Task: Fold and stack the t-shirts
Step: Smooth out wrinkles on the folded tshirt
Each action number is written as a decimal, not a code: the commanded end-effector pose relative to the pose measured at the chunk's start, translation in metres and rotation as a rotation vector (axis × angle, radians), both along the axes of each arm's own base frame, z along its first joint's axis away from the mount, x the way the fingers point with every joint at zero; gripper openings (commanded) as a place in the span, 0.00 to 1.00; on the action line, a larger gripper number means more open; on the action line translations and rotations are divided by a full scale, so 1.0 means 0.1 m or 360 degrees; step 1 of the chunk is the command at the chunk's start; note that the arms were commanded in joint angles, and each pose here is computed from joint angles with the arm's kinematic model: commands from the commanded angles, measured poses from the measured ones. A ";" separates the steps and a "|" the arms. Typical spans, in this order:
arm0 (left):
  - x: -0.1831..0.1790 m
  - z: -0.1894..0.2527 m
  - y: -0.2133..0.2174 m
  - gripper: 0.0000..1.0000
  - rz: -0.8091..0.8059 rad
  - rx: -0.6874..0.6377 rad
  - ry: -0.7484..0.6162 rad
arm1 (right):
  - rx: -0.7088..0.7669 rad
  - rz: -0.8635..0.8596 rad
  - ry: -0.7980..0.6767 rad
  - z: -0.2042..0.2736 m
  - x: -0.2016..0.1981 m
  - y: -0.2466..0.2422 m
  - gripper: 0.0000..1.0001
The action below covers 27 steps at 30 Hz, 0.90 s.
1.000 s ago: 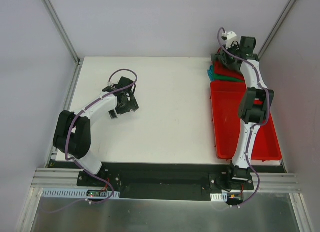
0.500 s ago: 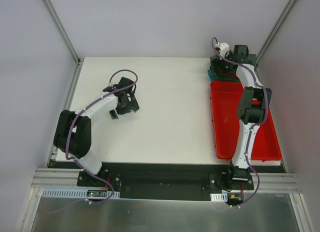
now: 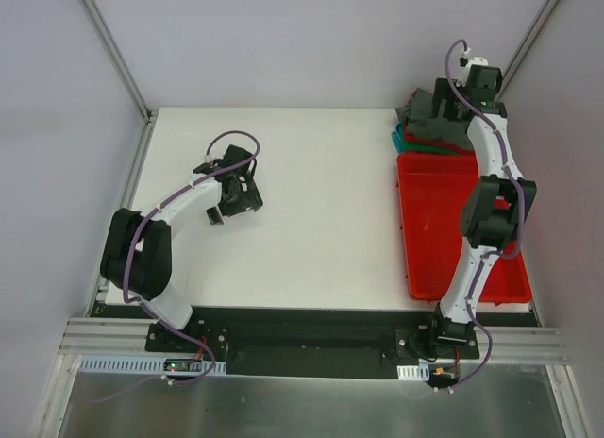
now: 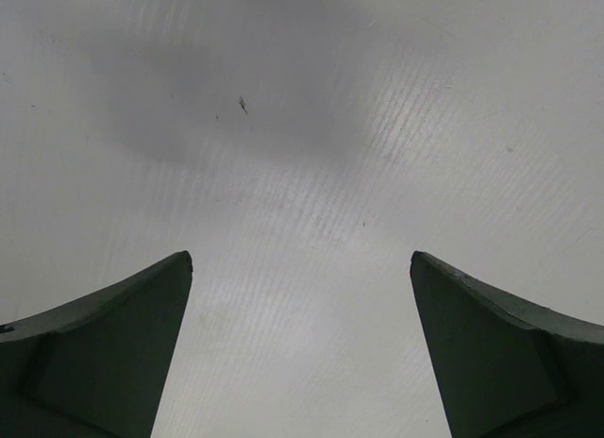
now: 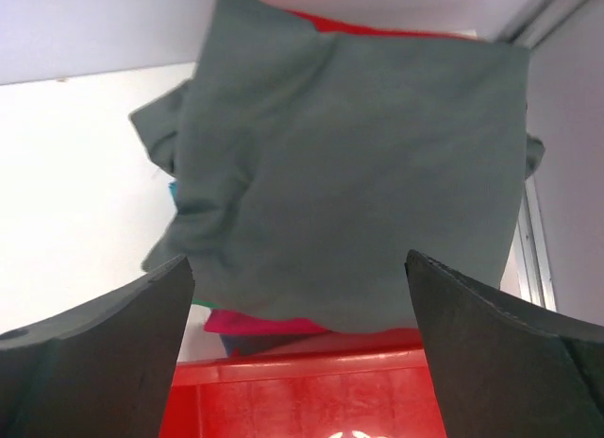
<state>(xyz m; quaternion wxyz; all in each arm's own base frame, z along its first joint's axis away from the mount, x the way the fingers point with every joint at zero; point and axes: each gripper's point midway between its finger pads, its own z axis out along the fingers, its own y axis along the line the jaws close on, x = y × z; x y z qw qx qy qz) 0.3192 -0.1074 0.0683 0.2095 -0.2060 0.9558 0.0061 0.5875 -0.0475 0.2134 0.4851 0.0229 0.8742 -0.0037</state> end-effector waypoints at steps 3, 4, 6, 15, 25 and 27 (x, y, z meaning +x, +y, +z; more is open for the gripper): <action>0.07 0.19 0.02 0.99 -0.0014 -0.0011 -0.0094 | 0.0095 -0.0054 0.0169 -0.40 0.06 -0.17 0.96; 0.07 0.19 0.02 0.99 -0.0014 -0.0010 -0.0092 | 0.0106 -0.0022 0.0174 -0.44 0.10 -0.18 0.96; 0.06 0.17 0.03 0.99 -0.0012 -0.0003 -0.0084 | 0.0093 0.0011 0.0200 -0.55 0.13 -0.28 0.96; 0.06 0.14 0.03 0.99 -0.0008 -0.0008 -0.0071 | -0.0052 0.0374 0.0371 -1.11 -0.03 -0.18 0.96; 0.01 0.20 -0.01 0.99 -0.0005 -0.0059 -0.0086 | -0.0172 0.0362 0.0178 -0.68 0.08 -0.25 0.96; -0.01 0.28 -0.02 0.99 -0.0028 -0.0081 -0.0118 | -0.0199 0.0324 0.0066 -0.27 0.11 -0.28 0.96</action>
